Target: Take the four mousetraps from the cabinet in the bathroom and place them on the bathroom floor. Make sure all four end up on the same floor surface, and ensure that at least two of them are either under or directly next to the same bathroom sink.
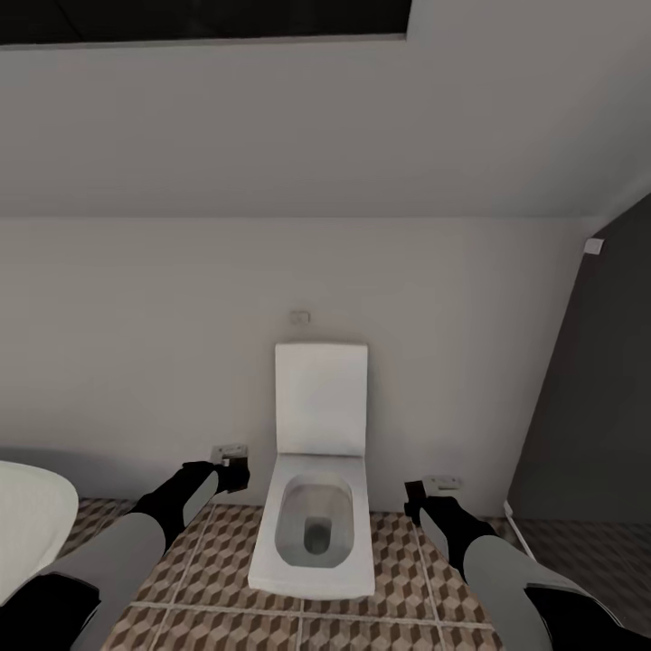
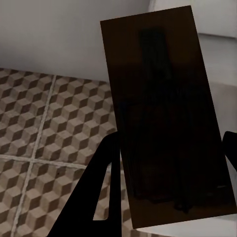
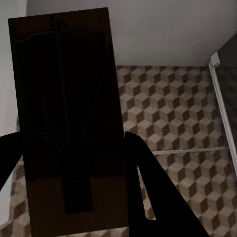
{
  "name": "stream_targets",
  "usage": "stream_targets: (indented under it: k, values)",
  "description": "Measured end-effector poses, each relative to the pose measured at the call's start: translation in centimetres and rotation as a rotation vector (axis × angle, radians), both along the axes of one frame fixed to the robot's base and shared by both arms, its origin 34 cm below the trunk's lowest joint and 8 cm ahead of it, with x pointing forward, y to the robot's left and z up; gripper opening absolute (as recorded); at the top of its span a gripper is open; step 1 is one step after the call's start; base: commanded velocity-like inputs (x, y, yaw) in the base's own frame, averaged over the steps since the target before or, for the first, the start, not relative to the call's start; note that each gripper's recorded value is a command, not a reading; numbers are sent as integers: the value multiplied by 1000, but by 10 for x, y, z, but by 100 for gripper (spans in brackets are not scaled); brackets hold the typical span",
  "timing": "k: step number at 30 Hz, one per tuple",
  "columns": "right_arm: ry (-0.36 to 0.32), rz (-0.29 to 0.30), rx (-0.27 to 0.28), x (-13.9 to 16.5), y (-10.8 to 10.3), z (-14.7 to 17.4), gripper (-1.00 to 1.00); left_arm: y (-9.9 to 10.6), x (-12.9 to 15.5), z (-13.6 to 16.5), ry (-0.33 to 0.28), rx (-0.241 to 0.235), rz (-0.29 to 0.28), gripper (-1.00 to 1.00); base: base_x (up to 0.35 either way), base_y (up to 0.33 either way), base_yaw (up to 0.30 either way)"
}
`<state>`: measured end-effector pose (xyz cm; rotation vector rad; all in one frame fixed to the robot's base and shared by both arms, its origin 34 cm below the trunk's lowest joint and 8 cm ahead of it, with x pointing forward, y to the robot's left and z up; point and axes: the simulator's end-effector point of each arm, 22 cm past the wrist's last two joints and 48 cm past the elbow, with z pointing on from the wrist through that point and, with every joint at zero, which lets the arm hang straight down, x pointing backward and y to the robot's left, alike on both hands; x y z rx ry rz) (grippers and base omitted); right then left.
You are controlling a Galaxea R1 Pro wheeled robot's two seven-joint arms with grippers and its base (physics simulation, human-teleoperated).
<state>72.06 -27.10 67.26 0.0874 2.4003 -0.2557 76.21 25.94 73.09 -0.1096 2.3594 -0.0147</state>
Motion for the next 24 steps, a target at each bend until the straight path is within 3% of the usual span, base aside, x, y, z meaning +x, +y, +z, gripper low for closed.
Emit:
stream_targets:
  k: [24]
  values:
    - [-5,-5,1,-4,-1,-44,-100,-1,-5,-45,-1,-3,-2,-100,0,0,0]
